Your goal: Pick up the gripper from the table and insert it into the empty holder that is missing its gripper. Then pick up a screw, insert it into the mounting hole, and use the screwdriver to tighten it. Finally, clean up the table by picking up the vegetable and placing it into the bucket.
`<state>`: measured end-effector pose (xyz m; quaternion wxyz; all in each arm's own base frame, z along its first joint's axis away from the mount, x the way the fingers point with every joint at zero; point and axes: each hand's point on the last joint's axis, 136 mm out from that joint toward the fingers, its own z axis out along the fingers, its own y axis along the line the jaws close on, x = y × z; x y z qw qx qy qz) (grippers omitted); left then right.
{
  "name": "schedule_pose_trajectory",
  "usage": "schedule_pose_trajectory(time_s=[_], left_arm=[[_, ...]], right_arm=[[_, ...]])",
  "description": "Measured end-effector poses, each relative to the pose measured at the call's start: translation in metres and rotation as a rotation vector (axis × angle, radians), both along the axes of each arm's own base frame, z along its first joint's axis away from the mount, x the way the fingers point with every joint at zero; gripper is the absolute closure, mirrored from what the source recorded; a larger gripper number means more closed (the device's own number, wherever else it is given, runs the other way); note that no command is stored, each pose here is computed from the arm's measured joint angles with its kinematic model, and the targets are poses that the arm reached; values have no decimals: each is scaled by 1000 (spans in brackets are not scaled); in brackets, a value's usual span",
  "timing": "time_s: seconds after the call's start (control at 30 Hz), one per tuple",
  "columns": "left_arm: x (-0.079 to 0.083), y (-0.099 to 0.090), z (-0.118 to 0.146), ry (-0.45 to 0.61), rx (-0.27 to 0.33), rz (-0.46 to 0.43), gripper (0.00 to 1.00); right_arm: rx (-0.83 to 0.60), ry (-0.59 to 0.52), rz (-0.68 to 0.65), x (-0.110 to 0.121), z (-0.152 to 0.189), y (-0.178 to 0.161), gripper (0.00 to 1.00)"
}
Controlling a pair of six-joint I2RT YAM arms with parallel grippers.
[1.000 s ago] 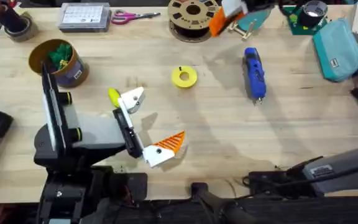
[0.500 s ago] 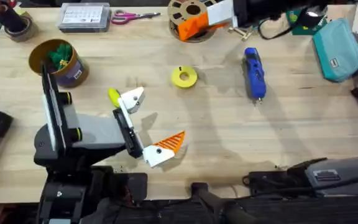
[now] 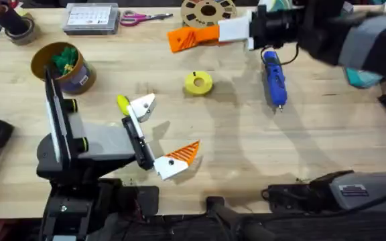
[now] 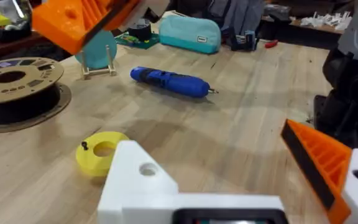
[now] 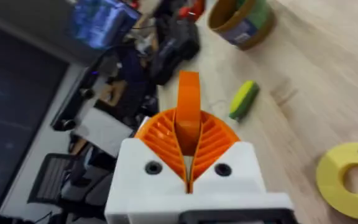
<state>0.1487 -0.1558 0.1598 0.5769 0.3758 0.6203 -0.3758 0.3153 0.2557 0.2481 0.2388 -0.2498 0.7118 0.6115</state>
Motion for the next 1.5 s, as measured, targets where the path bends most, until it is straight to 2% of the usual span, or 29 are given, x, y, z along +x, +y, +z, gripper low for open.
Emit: schedule_pose_trajectory(time_s=[0.2,0.33,0.63,0.77,0.93,1.07,1.2,1.5], left_arm=[[0,0,0,0,0,0,15],[0,0,0,0,0,0,15],[0,0,0,0,0,0,15],[0,0,0,0,0,0,16],[0,0,0,0,0,0,15],[0,0,0,0,0,0,15],[0,0,0,0,0,0,16],[0,0,0,0,0,0,15]], right_arm=[[116,9,92,-28,1,-2,991],[147,62,132,-47,0,-6,991],[116,350,177,-90,-44,-14,991],[101,410,205,-104,-55,-13,991],[96,412,229,-113,-56,-4,991],[107,370,229,-117,-54,4,991],[122,347,195,-118,-57,4,991],[138,406,112,-117,-65,7,991]])
